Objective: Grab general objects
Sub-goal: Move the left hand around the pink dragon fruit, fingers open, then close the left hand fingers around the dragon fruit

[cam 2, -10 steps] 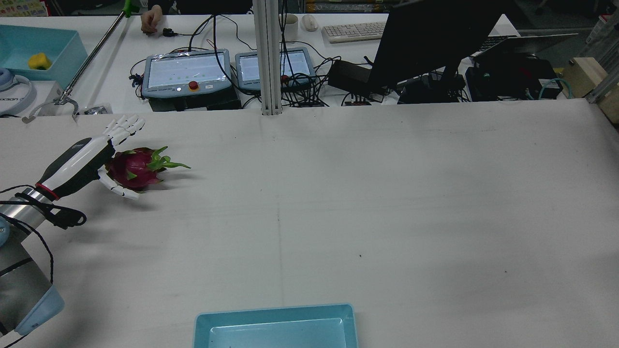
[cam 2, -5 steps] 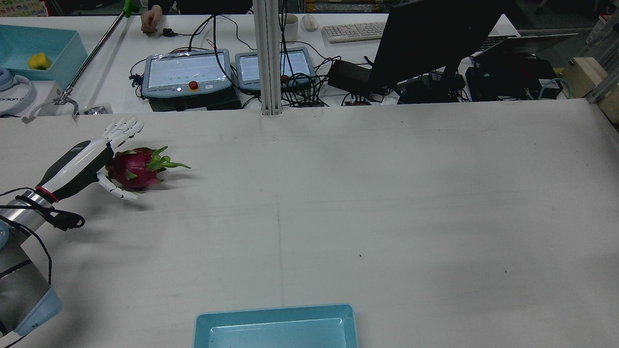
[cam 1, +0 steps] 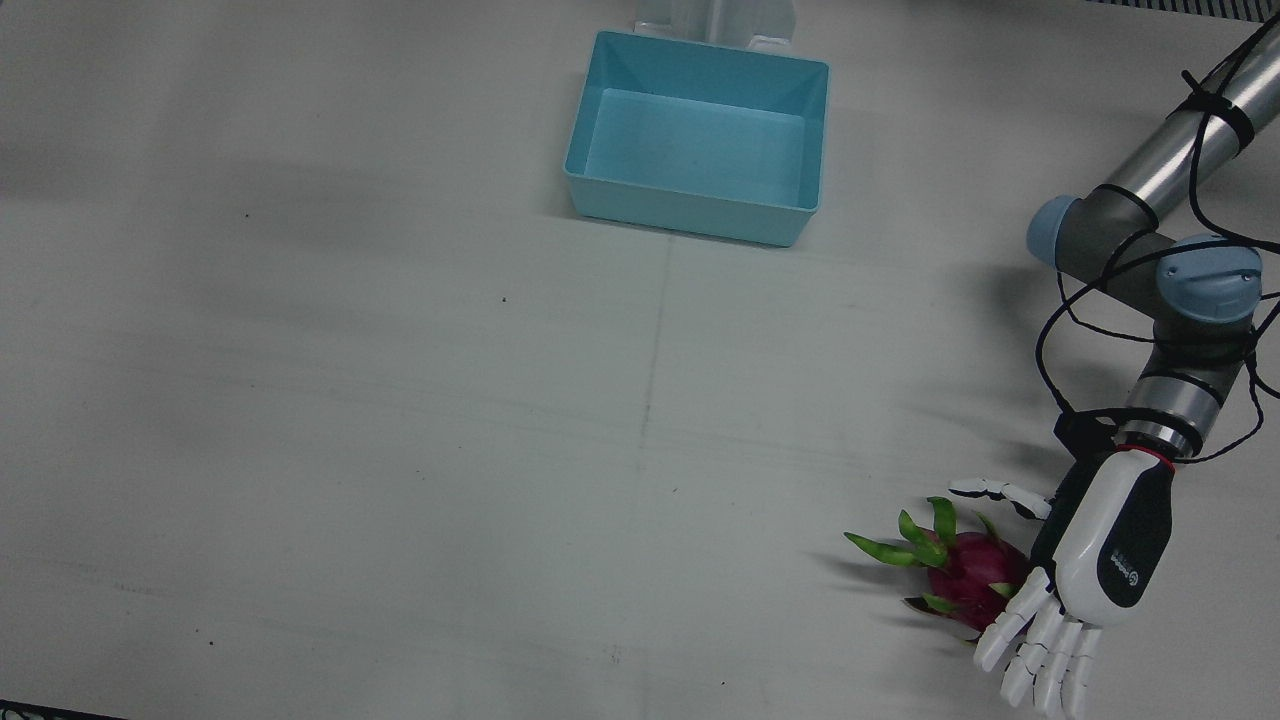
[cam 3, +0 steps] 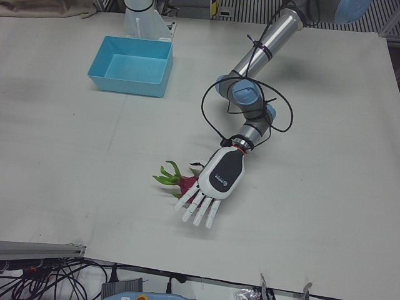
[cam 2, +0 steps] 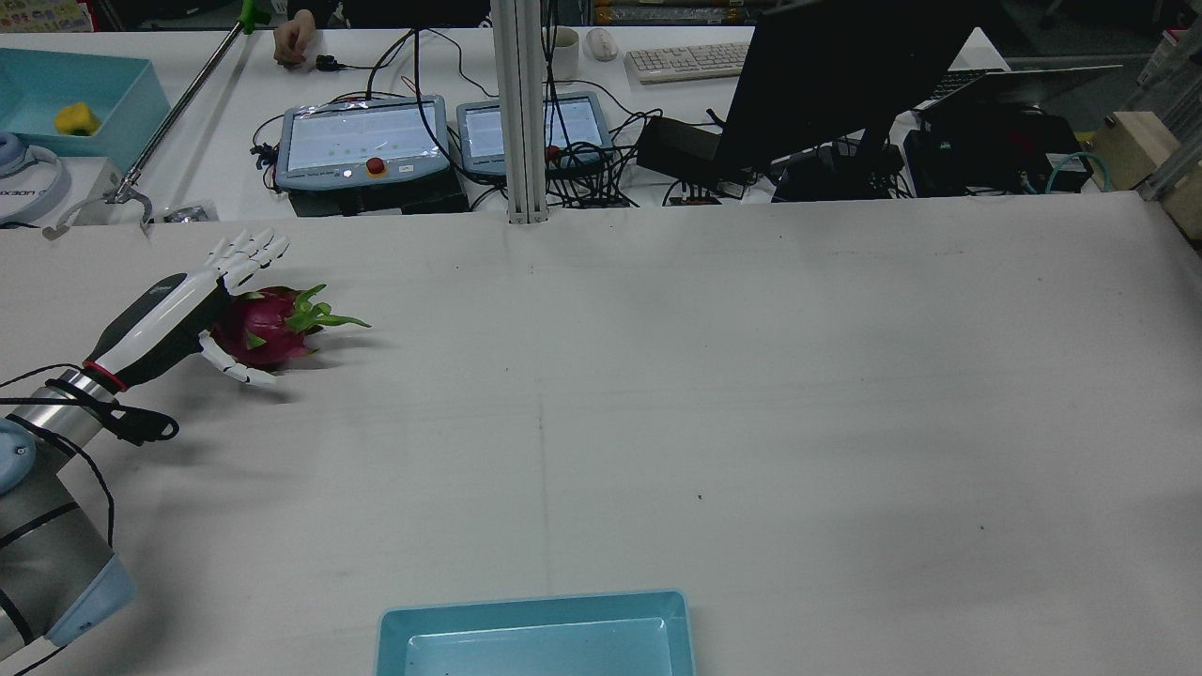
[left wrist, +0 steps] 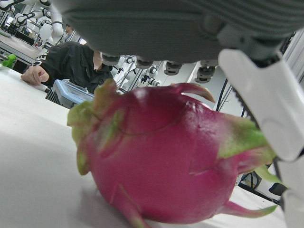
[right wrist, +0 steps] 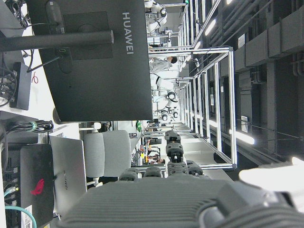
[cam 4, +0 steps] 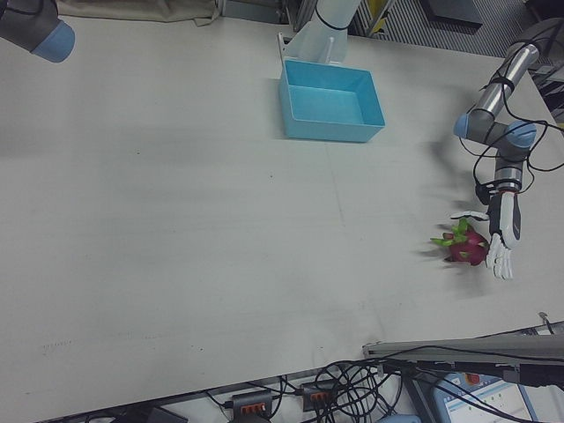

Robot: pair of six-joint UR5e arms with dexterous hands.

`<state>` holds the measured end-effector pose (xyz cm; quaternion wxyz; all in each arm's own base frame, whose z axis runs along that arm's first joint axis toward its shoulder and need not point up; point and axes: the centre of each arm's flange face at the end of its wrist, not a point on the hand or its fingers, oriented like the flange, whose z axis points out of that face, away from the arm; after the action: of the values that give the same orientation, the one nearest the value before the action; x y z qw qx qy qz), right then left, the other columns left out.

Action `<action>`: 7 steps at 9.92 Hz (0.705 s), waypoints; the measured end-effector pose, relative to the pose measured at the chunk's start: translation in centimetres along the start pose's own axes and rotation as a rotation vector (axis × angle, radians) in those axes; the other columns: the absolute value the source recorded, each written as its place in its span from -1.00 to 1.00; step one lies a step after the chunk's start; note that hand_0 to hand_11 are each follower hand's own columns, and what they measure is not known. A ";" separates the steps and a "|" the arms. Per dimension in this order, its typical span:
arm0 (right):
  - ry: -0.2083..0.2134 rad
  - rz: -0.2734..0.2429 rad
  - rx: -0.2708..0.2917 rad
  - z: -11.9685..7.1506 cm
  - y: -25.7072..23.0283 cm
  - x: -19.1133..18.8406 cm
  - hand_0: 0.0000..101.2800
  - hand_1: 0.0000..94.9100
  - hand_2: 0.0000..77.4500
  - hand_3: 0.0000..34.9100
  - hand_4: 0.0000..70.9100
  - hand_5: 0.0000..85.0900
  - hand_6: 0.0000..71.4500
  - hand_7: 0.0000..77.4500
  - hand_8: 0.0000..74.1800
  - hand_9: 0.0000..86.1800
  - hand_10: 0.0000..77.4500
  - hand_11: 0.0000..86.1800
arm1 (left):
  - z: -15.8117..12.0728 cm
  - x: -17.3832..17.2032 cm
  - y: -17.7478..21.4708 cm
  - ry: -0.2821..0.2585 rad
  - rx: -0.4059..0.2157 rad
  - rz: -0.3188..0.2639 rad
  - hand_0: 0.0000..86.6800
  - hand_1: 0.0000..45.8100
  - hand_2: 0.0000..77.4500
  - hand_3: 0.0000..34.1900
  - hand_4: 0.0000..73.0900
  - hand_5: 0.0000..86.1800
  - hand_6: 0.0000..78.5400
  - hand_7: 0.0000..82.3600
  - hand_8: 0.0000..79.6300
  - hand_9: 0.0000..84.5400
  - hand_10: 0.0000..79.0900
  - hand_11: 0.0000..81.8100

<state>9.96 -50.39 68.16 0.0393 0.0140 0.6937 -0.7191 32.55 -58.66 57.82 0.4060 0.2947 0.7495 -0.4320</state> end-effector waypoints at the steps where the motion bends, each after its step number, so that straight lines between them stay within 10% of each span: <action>1: 0.000 0.000 0.000 0.0 0.0 0.0 -1.00 -0.90 -0.96 -1.00 -1.00 -1.00 -1.00 -1.00 -1.00 -0.96 -1.00 -0.97 | 0.0 -0.1 -0.1 0.006 0.012 0.005 0.43 -1.00 -0.51 -0.37 -0.99 -0.95 -0.99 -0.87 -0.97 -0.99 -0.99 -0.99; 5: 0.000 0.000 0.000 0.0 0.0 0.0 -1.00 -0.90 -0.96 -1.00 -1.00 -1.00 -1.00 -1.00 -1.00 -0.96 -1.00 -0.97 | -0.2 -1.3 2.1 -0.007 -0.009 0.000 0.43 -1.00 -0.49 -1.00 -0.99 -0.95 -0.97 -0.63 -0.97 -0.99 -0.99 -0.99; 7: 0.000 0.000 0.000 0.0 0.0 0.0 -1.00 -0.90 -0.96 -1.00 -1.00 -1.00 -1.00 -1.00 -1.00 -0.96 -1.00 -0.97 | -0.3 -1.4 2.5 -0.012 -0.013 -0.001 0.44 -1.00 -0.48 -0.98 -1.00 -0.95 -0.97 -0.54 -0.97 -0.97 -0.99 -0.99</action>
<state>9.95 -50.39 68.14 0.0393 0.0140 0.6938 -0.7190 35.15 -57.43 58.11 0.4122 0.2892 0.7499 -0.4291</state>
